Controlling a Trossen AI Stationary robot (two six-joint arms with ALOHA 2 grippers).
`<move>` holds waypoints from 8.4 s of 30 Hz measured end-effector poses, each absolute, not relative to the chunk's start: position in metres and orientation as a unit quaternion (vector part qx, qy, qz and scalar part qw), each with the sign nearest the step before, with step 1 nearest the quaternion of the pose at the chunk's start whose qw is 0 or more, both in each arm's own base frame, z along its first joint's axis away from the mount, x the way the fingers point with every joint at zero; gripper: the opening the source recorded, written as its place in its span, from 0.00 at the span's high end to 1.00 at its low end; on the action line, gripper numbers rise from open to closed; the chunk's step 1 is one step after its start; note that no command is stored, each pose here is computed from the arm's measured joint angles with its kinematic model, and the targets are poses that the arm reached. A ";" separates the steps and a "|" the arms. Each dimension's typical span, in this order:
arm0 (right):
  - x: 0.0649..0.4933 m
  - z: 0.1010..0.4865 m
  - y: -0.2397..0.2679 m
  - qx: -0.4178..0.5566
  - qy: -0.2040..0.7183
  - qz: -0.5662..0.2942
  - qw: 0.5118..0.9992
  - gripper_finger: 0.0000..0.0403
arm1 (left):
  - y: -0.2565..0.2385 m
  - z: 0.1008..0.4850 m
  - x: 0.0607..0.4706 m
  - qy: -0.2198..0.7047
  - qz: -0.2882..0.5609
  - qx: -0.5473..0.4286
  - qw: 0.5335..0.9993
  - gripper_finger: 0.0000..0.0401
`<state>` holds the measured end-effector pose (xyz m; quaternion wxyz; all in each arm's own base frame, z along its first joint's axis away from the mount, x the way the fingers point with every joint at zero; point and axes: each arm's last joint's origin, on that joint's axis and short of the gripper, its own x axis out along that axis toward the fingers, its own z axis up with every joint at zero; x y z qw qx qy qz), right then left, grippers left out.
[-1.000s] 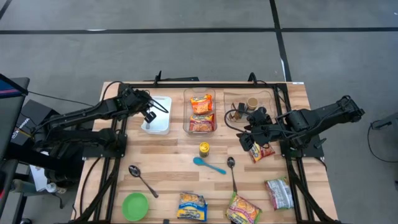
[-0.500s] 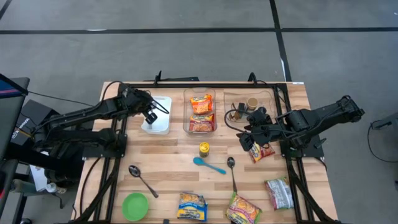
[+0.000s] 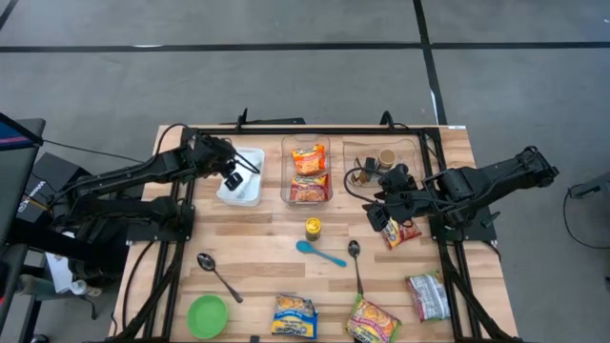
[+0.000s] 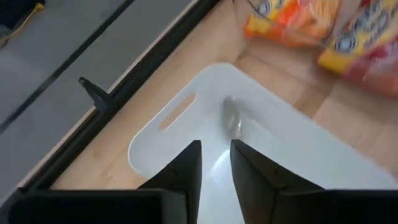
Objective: Pick & Place Food Item
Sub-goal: Put the right black spoon into the white bin
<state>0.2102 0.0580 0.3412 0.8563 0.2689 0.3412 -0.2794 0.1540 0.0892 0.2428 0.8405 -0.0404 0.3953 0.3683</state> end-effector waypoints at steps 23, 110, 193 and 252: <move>0.210 0.341 0.058 0.269 0.341 -0.279 0.856 0.38 | 0.070 0.280 0.190 0.139 0.103 -0.382 0.908 0.98; 0.264 0.249 0.137 0.450 0.431 -0.393 0.676 0.38 | -0.114 0.223 0.227 0.284 -0.018 -0.251 0.925 1.00; 0.299 0.136 0.165 0.453 0.515 -0.443 0.577 0.98 | -0.113 0.218 0.224 0.313 -0.009 -0.237 0.919 1.00; 0.340 0.316 0.152 0.342 0.150 -0.493 0.786 0.99 | -0.110 0.248 0.238 0.102 0.082 -0.289 0.948 1.00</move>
